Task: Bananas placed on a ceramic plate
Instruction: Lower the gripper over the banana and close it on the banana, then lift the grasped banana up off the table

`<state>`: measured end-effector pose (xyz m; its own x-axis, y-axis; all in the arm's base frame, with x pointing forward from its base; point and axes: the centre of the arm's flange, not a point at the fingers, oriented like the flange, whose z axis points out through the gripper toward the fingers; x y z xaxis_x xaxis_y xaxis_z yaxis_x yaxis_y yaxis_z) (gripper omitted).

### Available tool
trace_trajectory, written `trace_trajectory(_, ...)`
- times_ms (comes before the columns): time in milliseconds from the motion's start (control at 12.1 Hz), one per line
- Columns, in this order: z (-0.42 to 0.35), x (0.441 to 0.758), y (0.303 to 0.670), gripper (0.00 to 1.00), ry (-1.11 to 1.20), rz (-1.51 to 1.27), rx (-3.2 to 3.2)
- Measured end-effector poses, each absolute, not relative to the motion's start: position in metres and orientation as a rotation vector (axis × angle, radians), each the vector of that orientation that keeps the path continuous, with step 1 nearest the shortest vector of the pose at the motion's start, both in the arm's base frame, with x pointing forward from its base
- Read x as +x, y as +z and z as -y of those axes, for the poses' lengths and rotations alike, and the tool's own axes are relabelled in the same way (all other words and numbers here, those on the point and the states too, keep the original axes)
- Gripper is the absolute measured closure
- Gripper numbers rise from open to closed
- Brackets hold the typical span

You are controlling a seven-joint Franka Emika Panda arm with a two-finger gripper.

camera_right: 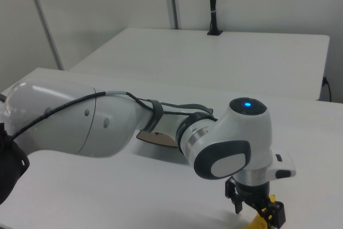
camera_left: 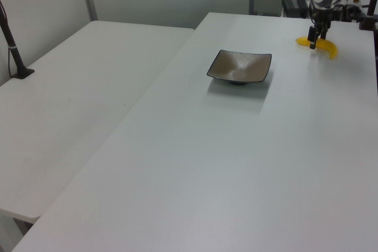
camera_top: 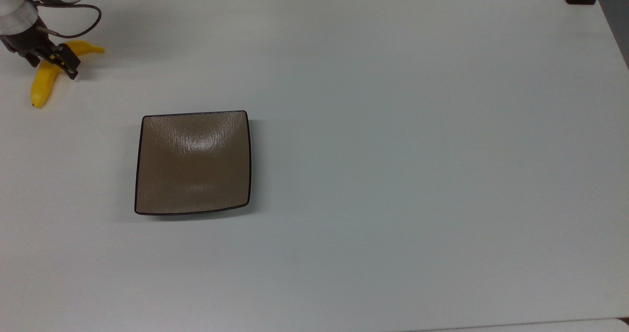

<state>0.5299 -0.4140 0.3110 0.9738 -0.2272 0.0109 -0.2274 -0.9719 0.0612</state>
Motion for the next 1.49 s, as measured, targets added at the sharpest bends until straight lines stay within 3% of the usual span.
trace_trajectory(332, 0.417, 0.528, 0.310, 0.06, -0.026, 0.310, 3.032)
trace_trajectory(498, 0.417, 0.528, 0.310, 0.26, -0.027, 0.310, 3.032)
trace_trajectory(581, 0.417, 0.528, 0.310, 0.44, -0.027, 0.311, 3.032)
trace_trajectory(747, 0.417, 0.527, 0.310, 0.49, -0.027, 0.311, 3.032)
trace_trajectory(830, 0.417, 0.527, 0.310, 0.65, -0.026, 0.311, 3.032)
trace_trajectory(1245, 0.418, 0.528, 0.313, 0.67, -0.017, 0.312, 3.028)
trace_trajectory(1494, 0.419, 0.538, 0.351, 0.67, 0.049, 0.303, 3.003)
